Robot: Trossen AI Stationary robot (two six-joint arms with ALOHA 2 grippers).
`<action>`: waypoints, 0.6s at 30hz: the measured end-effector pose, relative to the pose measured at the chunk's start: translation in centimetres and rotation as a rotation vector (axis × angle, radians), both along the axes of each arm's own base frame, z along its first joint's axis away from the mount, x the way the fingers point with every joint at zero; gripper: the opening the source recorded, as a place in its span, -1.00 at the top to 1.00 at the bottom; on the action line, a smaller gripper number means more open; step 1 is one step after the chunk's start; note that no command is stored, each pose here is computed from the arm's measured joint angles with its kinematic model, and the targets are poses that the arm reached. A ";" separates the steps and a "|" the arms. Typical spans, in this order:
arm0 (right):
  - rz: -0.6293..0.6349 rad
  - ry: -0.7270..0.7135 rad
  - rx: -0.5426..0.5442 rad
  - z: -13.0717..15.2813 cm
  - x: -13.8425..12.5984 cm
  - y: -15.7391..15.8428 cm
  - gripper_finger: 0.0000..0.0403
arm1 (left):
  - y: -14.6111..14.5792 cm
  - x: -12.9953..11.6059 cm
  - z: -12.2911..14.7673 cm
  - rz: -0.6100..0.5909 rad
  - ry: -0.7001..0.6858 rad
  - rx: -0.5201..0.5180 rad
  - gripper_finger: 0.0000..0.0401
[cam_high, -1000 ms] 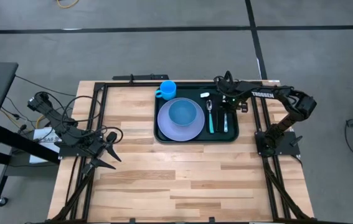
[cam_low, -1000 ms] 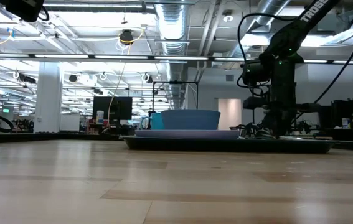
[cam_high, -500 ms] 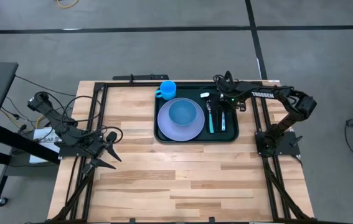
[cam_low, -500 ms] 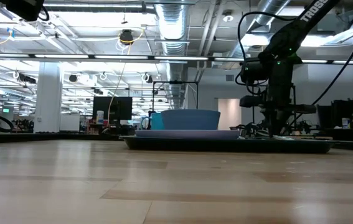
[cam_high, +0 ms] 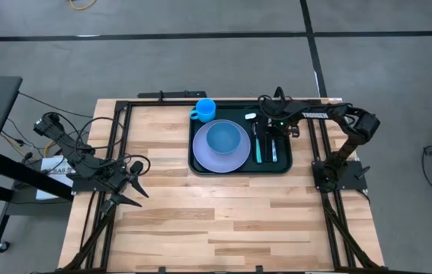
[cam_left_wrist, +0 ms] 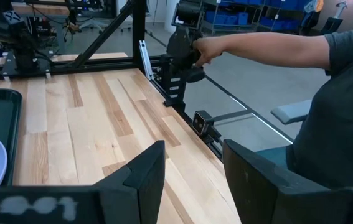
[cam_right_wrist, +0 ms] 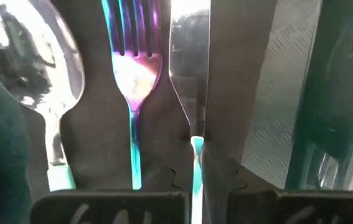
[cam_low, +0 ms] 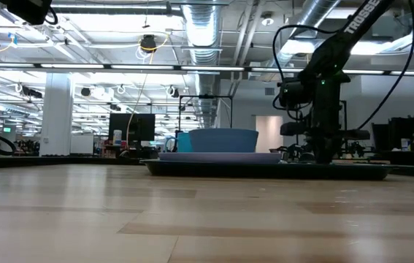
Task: Set up tray
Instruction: Put the blue knife on the black napkin
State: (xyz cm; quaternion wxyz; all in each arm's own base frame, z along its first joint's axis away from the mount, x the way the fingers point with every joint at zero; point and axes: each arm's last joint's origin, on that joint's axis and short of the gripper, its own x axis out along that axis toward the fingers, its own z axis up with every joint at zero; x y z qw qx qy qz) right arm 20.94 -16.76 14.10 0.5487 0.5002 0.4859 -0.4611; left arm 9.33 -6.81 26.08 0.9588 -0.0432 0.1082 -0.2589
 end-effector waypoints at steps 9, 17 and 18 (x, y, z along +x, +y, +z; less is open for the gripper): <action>-0.005 -0.003 0.011 -0.2 0.0 -0.2 0.90 | 0.0 0.0 0.0 0.001 0.002 -0.005 0.26; -0.009 -0.011 0.008 0.0 -0.1 -0.1 0.78 | 0.0 0.0 0.0 0.001 0.002 -0.004 0.26; -0.014 -0.012 0.009 0.0 -0.1 -0.1 0.76 | 0.0 0.0 0.0 0.001 0.002 -0.004 0.26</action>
